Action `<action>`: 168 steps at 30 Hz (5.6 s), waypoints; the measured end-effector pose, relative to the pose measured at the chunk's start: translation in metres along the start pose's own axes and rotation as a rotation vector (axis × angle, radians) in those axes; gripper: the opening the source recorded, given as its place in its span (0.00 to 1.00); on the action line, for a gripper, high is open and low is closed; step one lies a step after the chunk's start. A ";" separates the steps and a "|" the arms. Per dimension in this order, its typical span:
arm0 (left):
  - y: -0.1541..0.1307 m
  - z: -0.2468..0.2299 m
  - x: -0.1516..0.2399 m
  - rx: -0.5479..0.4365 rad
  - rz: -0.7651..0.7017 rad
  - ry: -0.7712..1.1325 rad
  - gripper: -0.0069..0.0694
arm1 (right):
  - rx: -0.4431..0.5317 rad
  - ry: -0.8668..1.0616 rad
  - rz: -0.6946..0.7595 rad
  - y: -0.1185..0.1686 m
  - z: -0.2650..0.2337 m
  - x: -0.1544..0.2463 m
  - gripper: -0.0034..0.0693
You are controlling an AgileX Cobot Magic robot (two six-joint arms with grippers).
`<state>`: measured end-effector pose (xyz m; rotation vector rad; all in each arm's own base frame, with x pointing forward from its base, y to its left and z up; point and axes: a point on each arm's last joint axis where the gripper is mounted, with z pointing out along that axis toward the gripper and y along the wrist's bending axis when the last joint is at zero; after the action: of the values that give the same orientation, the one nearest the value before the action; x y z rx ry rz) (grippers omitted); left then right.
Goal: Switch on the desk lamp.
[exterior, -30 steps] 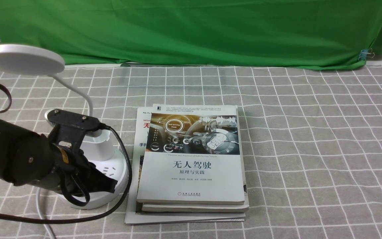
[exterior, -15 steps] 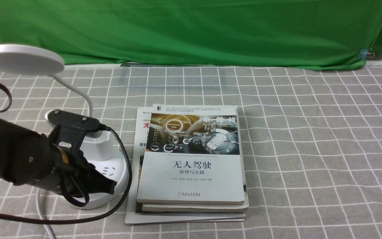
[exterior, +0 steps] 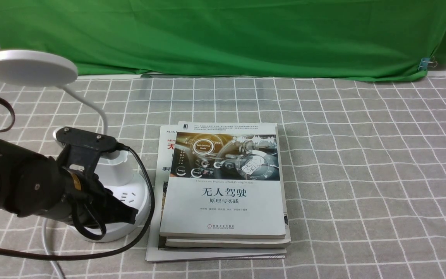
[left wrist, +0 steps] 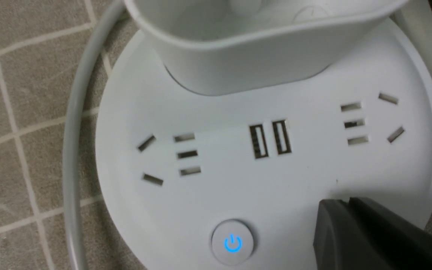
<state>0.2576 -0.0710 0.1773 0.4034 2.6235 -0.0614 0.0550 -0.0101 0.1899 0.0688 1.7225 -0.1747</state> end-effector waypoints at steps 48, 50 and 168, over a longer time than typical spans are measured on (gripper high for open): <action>0.000 0.003 -0.003 -0.001 0.003 -0.032 0.11 | 0.000 0.000 0.000 0.000 0.000 0.000 0.38; 0.000 0.004 -0.003 -0.001 0.004 -0.028 0.11 | 0.000 0.000 0.000 0.000 0.000 0.000 0.38; 0.005 -0.111 0.182 -0.193 -0.139 -0.920 0.11 | 0.000 0.000 0.000 0.000 0.000 0.000 0.38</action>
<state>0.0555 -0.0039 0.1897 0.0782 1.7211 -0.0284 0.0550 -0.0101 0.1899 0.0690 1.7224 -0.1746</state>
